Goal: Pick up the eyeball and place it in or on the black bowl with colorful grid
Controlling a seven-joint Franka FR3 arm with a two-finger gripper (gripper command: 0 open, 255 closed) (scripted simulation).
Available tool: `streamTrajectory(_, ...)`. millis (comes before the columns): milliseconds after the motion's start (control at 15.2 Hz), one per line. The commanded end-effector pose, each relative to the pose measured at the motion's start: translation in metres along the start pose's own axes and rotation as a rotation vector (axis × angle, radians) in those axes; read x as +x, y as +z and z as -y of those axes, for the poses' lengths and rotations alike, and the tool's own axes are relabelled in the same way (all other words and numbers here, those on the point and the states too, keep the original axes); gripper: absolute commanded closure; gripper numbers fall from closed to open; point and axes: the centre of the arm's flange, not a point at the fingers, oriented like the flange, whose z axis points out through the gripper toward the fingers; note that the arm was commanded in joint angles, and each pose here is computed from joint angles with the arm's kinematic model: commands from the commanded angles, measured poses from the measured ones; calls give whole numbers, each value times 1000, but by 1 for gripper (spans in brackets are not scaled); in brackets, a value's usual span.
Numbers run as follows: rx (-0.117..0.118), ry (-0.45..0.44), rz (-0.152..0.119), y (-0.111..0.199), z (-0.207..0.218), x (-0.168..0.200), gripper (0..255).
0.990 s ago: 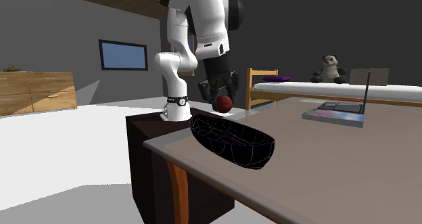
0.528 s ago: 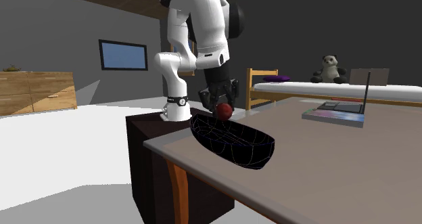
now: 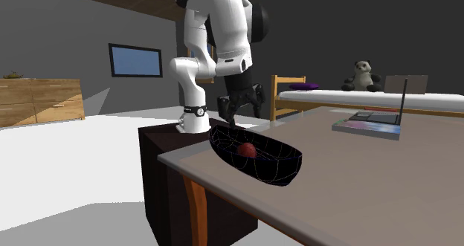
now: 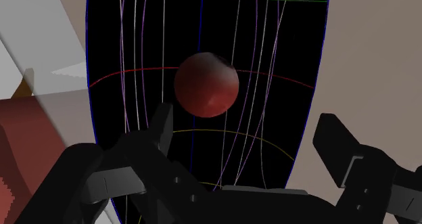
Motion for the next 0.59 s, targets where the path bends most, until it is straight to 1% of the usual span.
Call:
streamTrajectory(0,0,0,0,0,0,0,0)
streamTrajectory(66,0,0,0,0,0,0,0)
streamTrajectory(330,0,0,0,-50,0,0,0)
streamTrajectory(528,0,0,0,-50,0,0,0)
